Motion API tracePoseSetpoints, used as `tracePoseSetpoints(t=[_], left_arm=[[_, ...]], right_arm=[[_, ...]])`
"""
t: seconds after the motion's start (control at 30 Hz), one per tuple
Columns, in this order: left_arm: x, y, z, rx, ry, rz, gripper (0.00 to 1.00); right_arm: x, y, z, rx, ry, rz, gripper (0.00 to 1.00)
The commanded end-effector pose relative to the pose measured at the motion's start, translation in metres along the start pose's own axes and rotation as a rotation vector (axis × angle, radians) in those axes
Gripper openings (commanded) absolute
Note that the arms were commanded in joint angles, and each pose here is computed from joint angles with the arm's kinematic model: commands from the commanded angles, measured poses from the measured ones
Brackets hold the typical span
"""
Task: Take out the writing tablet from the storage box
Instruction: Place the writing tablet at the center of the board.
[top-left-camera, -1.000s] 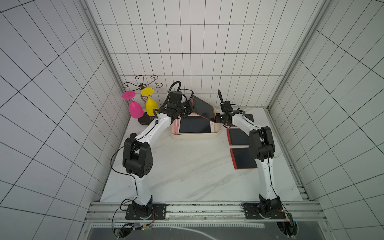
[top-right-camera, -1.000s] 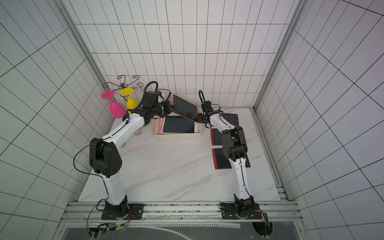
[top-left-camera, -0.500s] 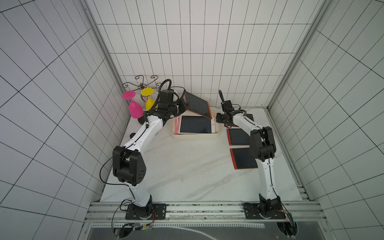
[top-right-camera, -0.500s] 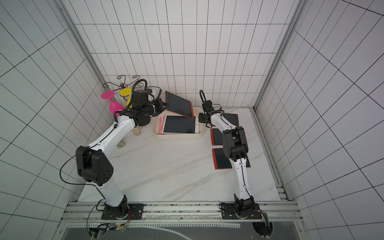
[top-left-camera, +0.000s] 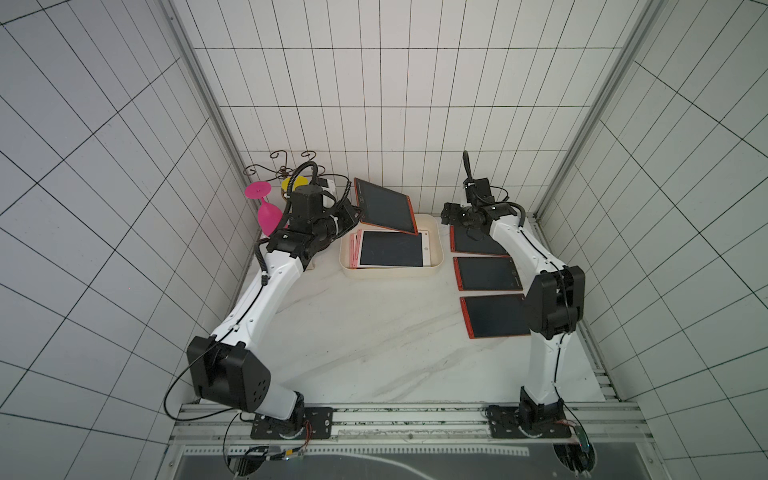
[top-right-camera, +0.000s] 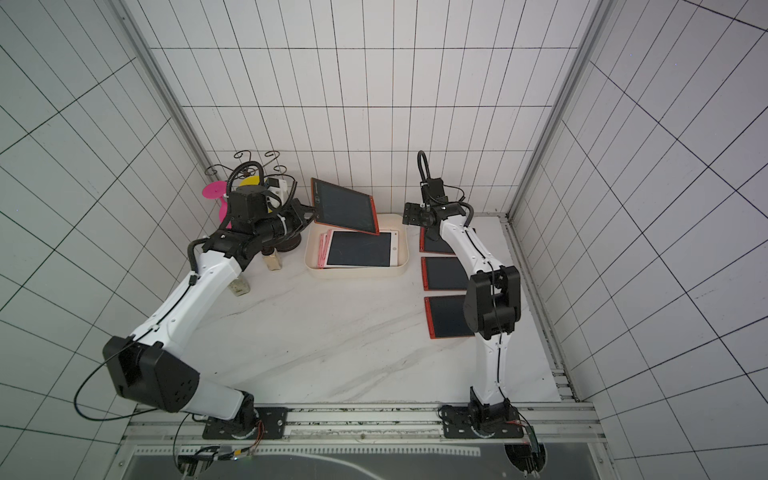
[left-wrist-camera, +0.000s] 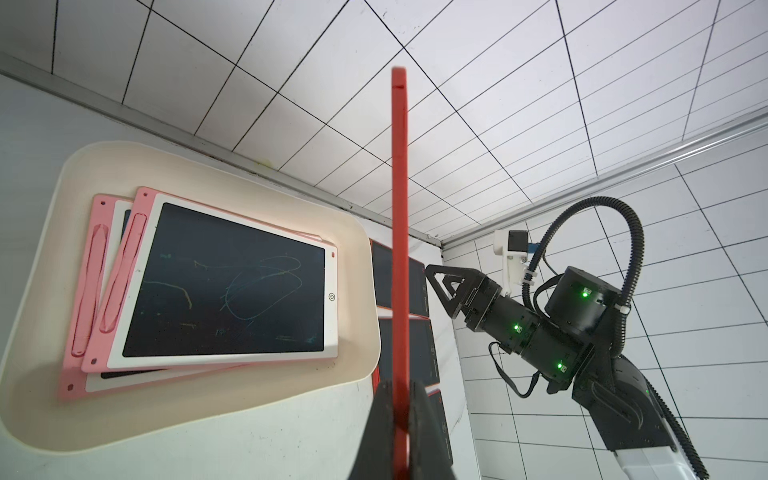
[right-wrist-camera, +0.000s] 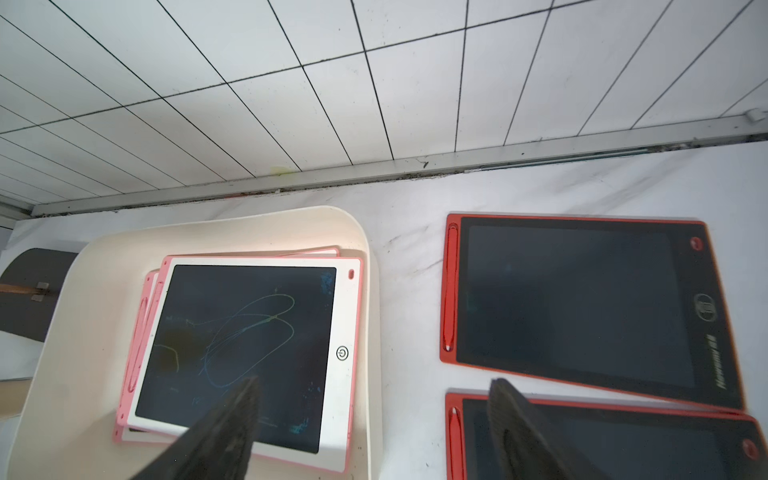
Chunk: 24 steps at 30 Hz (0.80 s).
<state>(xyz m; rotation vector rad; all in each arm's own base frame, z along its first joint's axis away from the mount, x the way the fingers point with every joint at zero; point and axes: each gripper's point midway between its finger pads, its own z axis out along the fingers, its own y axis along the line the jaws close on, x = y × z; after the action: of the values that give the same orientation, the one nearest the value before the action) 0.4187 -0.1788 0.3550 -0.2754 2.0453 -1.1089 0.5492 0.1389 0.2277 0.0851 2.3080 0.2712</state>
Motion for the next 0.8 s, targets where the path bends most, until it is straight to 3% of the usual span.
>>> tracePoseSetpoints(t=[0.0, 0.17, 0.37, 0.53, 0.77], left_arm=[[0.017, -0.019, -0.022, 0.091, 0.041, -0.026, 0.0], [0.065, -0.022, -0.046, 0.132, 0.137, -0.094, 0.0], [0.151, -0.034, -0.057, 0.131, 0.319, -0.14, 0.0], [0.224, -0.039, -0.059, 0.116, 0.436, -0.2, 0.0], [0.281, -0.041, -0.053, 0.066, 0.475, -0.271, 0.0]], right_arm=[[-0.012, -0.017, -0.047, 0.005, 0.006, 0.05, 0.9], [-0.006, -0.039, -0.093, -0.033, 0.002, 0.109, 0.92], [0.0, -0.045, -0.14, -0.093, -0.012, 0.147, 0.92], [0.012, -0.05, -0.156, -0.113, -0.003, 0.175, 0.92], [0.03, -0.051, -0.167, -0.14, 0.021, 0.195, 0.92]])
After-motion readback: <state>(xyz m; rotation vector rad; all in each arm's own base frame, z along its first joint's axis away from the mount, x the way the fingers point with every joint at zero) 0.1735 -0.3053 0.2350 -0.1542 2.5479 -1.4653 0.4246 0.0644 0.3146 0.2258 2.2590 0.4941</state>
